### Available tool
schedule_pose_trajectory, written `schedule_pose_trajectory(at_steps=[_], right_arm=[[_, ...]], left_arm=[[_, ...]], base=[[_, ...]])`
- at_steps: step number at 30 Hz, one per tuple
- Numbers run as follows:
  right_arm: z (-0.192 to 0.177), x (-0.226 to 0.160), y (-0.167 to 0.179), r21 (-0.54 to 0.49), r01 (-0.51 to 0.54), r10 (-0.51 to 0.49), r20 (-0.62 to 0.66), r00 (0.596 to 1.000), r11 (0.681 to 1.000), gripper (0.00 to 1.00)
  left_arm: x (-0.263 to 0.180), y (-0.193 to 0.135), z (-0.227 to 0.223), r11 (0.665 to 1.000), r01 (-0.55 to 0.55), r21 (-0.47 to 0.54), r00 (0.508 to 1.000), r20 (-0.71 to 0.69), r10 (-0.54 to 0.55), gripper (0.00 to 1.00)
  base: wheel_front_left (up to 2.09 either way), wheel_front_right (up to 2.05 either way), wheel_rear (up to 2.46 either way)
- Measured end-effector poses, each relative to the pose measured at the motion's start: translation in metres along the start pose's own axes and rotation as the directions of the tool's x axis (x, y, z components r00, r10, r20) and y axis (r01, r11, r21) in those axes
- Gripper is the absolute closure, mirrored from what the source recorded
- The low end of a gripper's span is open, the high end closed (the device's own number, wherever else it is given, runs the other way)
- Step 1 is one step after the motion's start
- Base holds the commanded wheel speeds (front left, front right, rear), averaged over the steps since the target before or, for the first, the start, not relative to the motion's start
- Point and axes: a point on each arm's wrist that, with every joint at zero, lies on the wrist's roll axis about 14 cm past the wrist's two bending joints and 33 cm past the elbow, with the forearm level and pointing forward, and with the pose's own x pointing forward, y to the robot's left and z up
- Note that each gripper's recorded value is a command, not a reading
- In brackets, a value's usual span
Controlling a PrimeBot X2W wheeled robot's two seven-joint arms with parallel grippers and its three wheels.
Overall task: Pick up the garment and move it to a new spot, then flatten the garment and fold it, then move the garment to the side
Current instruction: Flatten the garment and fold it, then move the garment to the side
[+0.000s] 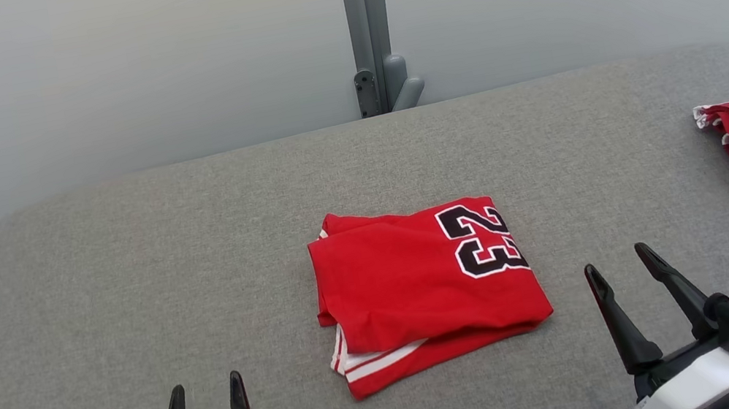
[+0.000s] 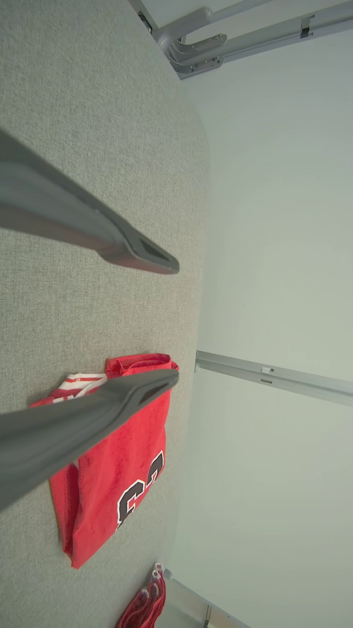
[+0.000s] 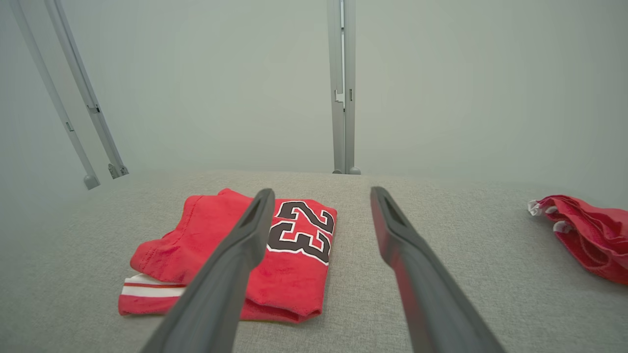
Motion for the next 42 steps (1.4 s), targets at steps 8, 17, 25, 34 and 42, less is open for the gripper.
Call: schedule_pose_trajectory(at_steps=[8,17,25,34,42], right_arm=[[-0.001,-0.009,0.011,0.003,-0.024,0.024,-0.005,1.000,1.000,0.00],[-0.003,-0.007,0.013,0.012,-0.027,0.028,-0.009,1.000,1.000,0.00],[-0.006,-0.006,0.015,0.018,-0.033,0.033,-0.017,0.999,0.999,0.00],[-0.009,-0.002,0.016,0.028,-0.037,0.038,-0.026,0.999,0.999,0.00],[-0.020,0.005,0.017,0.066,-0.041,0.044,-0.055,0.998,0.997,0.00]], left_arm=[[-0.010,-0.002,-0.004,1.000,0.012,0.026,1.000,-0.014,-0.011,0.00],[-0.012,0.000,-0.006,0.999,0.003,0.038,1.000,-0.019,-0.002,0.00],[-0.012,0.001,-0.008,0.999,-0.004,0.039,1.000,-0.028,0.005,0.00],[-0.011,0.001,-0.010,0.999,-0.002,0.047,0.999,-0.036,0.004,0.00],[-0.011,0.001,-0.012,0.999,-0.002,0.047,0.999,-0.042,0.004,0.00]], base=[[0.00,0.00,0.00],[0.00,0.00,0.00],[0.00,0.00,0.00],[0.00,0.00,0.00],[0.00,0.00,0.00]])
